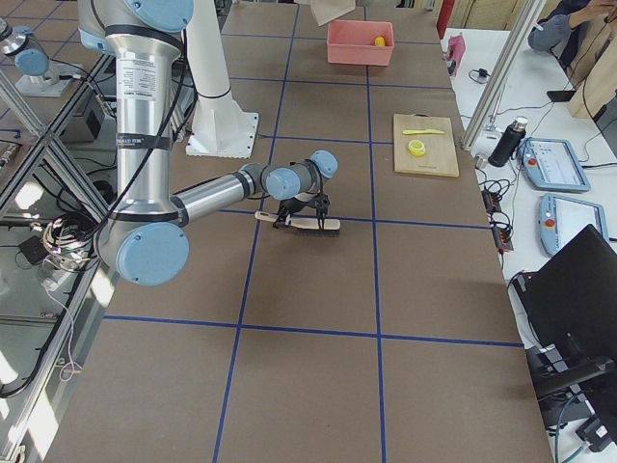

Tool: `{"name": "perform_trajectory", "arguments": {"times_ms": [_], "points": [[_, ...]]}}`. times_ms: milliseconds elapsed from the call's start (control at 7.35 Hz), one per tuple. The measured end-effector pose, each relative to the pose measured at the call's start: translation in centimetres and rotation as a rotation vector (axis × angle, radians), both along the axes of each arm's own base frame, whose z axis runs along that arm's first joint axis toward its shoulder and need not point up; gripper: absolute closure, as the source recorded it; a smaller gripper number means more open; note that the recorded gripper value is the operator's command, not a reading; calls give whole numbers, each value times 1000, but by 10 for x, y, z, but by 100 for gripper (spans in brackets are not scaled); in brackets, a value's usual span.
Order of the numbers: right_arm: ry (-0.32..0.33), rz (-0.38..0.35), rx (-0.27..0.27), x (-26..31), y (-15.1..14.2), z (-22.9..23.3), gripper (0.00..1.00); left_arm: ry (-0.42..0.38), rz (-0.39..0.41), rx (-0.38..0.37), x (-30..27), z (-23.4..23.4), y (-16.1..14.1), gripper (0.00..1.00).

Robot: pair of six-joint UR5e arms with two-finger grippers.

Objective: Sweep and dump trash into bin

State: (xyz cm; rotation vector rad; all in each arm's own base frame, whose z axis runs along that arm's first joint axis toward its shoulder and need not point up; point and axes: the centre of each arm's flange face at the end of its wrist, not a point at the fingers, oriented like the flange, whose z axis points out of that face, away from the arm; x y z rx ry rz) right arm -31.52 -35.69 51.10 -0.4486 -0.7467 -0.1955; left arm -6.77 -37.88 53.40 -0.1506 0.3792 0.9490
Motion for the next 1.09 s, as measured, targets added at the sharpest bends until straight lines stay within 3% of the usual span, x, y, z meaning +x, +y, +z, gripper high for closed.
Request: {"name": "perform_trajectory", "arguments": {"times_ms": [272,544,816,1088], "points": [[-6,-1,2,-3,-2,-3,0,46,-67,128,-50,-28,8,100],[-21,25,-2,8,-11,-9,0,163,-143,265,-55,-55,-7,100],[-34,137,7,53,-42,-15,0,354,-235,335,-24,-87,-38,100],[-8,287,69,124,-82,-12,0,499,-184,351,33,-124,-73,100]]}}
